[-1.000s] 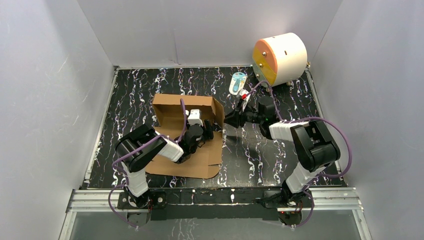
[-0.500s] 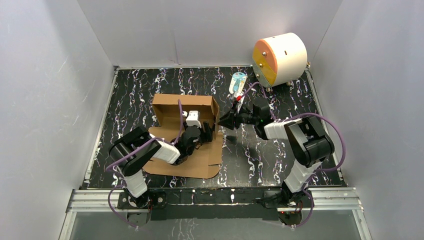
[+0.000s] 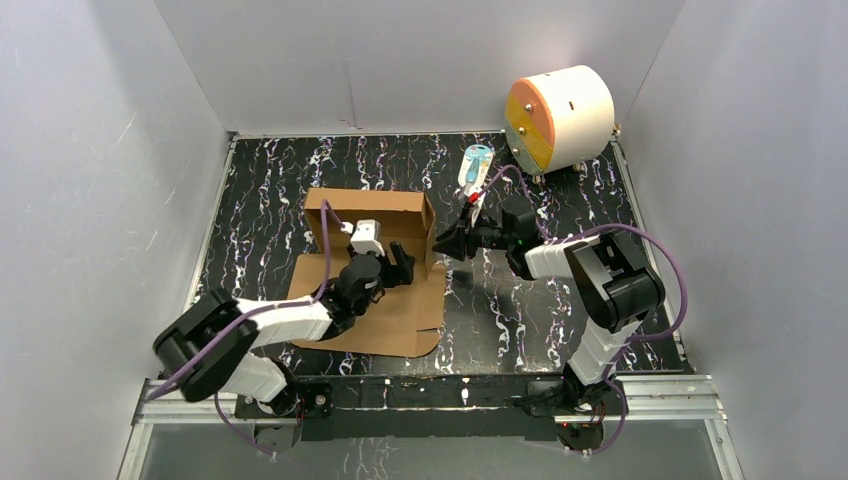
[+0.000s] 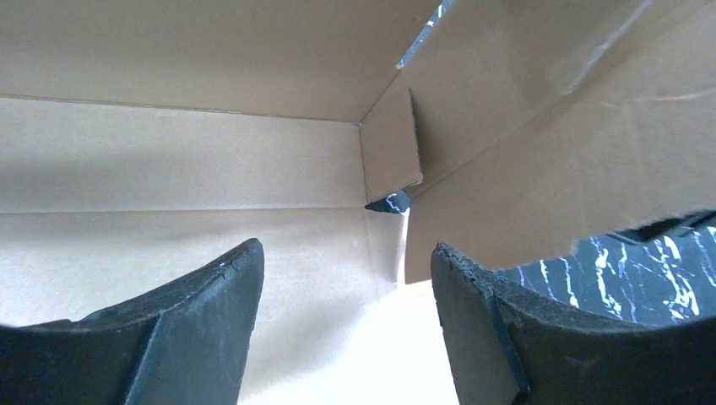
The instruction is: Fold the paper box
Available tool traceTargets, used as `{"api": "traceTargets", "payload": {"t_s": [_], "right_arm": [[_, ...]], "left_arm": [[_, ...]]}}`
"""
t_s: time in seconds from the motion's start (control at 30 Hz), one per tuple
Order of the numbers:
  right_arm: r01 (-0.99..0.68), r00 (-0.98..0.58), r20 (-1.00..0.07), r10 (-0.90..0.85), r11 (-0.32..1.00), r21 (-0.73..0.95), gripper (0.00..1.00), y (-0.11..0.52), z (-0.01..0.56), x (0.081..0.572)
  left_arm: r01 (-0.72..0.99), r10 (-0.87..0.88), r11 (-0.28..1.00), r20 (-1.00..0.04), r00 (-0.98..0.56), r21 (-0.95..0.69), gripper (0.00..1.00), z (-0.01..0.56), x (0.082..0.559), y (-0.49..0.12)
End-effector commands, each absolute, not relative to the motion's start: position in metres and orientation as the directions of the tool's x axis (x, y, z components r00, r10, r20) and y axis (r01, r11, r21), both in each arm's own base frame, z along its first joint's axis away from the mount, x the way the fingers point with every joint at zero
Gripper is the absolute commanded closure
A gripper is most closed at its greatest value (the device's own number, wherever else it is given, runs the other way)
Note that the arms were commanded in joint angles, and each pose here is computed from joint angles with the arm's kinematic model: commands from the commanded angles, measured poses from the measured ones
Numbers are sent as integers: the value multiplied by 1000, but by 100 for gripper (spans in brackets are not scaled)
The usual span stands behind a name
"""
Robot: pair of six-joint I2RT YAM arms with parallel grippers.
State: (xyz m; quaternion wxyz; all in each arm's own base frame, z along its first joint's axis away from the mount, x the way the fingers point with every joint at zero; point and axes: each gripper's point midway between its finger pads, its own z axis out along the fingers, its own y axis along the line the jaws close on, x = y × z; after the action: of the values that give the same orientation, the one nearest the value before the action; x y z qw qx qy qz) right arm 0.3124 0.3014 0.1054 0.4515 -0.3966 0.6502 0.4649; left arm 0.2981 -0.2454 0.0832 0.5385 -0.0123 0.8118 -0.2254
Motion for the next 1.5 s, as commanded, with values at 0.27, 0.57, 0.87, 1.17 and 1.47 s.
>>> {"api": "traceTargets", "payload": {"t_s": [0.27,0.57,0.87,1.17,1.47], "right_arm": [[-961,-169,-984,-54,231,152,57,314,132,326],[-962,-155,-987,-52,237,139,57,316,134,326],[-959,-149,-987,-57,251,130,56,317,136,327],[-954,-128,-990,-53,280,109,55,320,140,332],[-944,-93,-994,-50,322,72,52,325,146,338]], "left_arm": [[222,-222,912,-870,-440,-345,25,197,277,-216],[221,-44,962,-887,-460,-162,12,251,316,-199],[330,154,944,-856,-493,-20,9,258,367,-196],[401,259,916,-811,-525,33,8,224,385,-204],[424,269,906,-789,-553,12,8,203,378,-206]]}}
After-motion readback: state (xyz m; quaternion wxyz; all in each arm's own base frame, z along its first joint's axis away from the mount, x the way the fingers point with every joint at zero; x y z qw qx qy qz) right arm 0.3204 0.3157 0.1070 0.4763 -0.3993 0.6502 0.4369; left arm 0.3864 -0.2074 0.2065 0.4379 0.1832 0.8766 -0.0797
